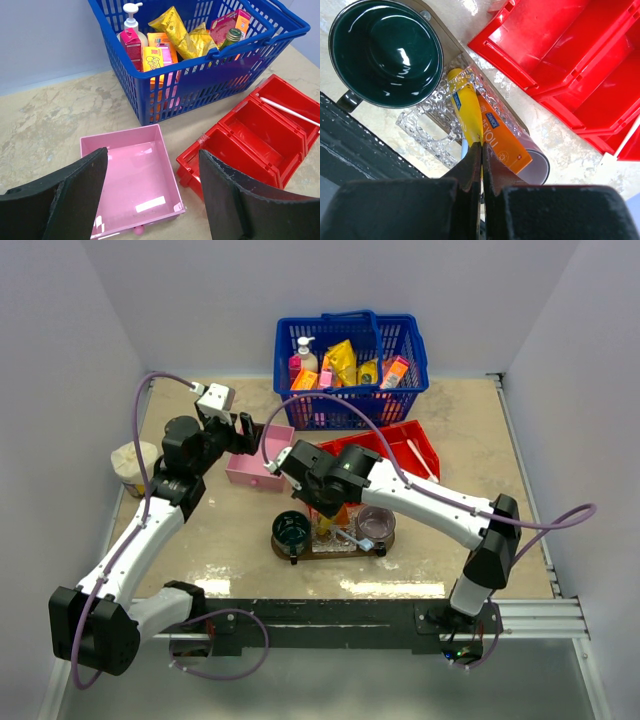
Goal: Prepare toiletry sets of a toothbrush and toothpaste on the tray
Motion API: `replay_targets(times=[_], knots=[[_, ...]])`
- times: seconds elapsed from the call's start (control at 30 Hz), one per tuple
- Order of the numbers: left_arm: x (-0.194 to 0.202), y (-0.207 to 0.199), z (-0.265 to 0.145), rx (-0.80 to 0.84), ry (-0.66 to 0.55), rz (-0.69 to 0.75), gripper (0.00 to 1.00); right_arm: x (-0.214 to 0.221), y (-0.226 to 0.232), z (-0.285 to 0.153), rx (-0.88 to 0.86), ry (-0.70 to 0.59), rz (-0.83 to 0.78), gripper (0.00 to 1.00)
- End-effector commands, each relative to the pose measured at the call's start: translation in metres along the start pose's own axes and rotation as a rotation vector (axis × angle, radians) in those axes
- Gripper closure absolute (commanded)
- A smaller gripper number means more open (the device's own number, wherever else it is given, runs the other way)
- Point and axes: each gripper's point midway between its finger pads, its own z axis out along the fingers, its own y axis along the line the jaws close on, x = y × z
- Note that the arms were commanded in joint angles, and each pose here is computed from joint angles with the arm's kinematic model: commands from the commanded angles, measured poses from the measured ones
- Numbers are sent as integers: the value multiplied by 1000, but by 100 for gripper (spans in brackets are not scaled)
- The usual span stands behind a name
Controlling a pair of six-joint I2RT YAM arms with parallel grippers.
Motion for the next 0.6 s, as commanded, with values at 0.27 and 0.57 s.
replay_targets(times=[0.27,0.57], knots=[[-17,-7,-3,24,-55,6,23,-12,-1,-9,59,-22,-22,100],[-17,-7,-3,24,-55,6,23,-11,5,-4,59,-10,-39,100]])
